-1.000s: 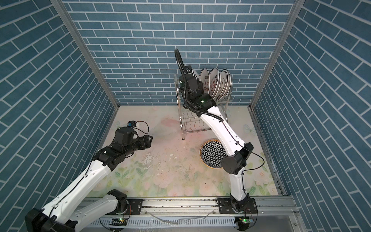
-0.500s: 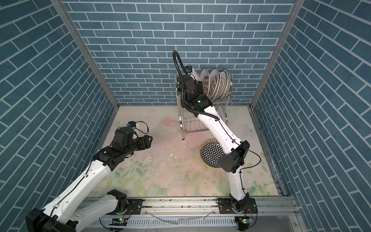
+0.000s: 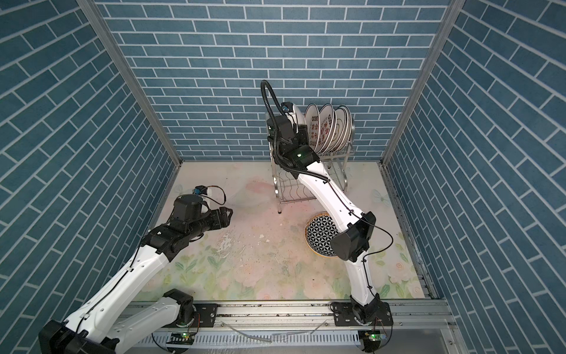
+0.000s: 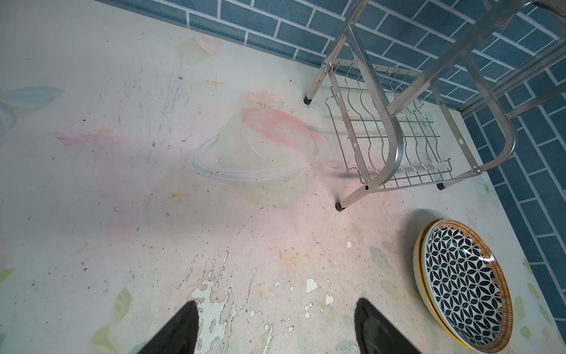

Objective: Unload the plates from the dish rack
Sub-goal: Pick up the plate from the dish rack.

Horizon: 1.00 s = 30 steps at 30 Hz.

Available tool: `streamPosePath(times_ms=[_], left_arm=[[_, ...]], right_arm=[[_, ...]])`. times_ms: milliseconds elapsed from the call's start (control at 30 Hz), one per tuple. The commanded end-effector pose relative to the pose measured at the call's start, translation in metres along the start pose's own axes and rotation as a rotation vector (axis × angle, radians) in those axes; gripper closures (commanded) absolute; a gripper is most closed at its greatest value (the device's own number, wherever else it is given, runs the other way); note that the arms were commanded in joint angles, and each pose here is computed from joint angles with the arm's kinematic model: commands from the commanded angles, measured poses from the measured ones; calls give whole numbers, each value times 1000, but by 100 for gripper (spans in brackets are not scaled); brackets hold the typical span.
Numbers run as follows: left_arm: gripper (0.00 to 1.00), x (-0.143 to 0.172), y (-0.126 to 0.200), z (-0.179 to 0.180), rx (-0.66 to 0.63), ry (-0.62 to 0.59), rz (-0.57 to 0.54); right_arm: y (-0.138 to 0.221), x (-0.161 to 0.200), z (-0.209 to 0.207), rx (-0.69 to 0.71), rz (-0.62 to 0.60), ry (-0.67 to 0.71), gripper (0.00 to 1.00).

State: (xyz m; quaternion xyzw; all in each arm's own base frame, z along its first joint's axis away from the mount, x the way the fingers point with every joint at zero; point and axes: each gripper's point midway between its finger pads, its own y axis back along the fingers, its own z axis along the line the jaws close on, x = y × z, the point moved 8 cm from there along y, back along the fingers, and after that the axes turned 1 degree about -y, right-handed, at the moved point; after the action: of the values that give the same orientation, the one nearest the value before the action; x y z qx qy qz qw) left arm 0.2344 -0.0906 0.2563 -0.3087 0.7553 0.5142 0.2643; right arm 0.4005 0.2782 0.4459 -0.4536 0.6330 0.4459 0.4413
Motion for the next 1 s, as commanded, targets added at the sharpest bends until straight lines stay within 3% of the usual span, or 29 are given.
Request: streamPosePath(times_ms=[0,767,967], left_arm=[[19,2,-1,3,4,0,-3],[19,5,3,6,13,12,-4],[19,5,2,7,17,16,-2]], right_arm=[[-2,-2,3,31,-15,11,53],[-6,18,2,62,1,14,62],[-6,21,-2,70,1,7,68]])
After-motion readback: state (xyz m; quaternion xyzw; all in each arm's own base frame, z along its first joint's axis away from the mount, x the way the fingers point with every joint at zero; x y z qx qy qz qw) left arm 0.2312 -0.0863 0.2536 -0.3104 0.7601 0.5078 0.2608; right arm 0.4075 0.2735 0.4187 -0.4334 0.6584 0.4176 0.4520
